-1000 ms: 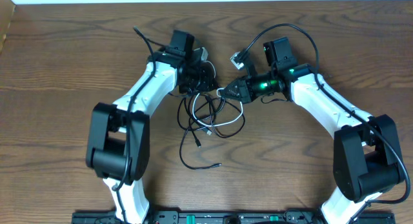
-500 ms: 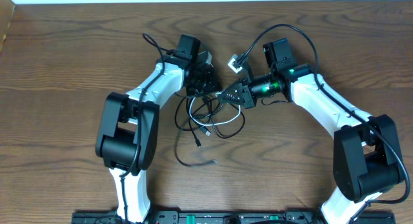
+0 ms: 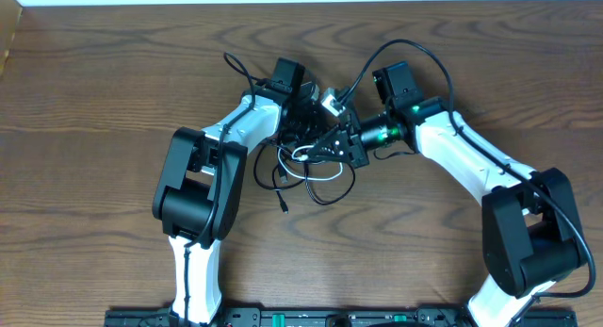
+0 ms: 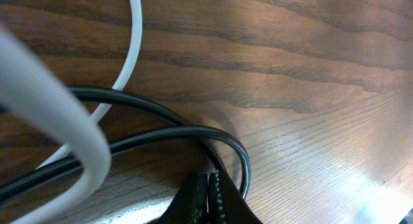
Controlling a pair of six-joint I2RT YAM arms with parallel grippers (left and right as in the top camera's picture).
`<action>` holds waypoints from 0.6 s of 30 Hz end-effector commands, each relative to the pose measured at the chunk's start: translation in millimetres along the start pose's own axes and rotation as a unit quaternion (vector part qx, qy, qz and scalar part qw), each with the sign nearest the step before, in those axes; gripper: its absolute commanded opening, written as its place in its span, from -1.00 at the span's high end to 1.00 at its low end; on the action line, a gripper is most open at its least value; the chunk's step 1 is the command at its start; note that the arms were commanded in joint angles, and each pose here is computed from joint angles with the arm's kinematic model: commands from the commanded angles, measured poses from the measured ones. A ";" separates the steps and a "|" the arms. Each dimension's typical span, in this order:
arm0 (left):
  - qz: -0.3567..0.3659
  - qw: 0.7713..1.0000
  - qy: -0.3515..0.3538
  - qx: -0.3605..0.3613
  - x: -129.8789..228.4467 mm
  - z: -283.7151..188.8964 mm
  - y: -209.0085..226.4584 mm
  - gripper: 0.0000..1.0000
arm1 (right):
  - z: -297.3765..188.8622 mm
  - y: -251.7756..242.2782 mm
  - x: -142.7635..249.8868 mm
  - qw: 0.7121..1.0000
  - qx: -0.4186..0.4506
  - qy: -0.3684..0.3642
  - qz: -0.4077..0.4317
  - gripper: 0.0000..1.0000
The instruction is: Untangle cables
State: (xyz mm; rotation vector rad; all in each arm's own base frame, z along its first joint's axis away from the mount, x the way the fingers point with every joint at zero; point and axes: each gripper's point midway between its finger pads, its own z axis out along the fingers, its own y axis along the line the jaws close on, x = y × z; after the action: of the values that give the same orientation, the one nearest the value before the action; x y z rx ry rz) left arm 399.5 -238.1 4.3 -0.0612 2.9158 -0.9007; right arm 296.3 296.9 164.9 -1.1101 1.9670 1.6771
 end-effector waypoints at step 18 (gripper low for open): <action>0.018 0.988 -0.155 0.016 -56.6 -137.6 -11.9 -0.18 | -62.0 -98.4 32.5 0.951 0.273 0.026 0.141 0.98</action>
State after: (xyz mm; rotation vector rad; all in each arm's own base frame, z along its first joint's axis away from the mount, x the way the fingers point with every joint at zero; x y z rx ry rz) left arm 435.3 -193.3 117.5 -0.0751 2.6304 -0.8880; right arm 340.4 251.5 127.9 -0.8799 2.2594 1.3901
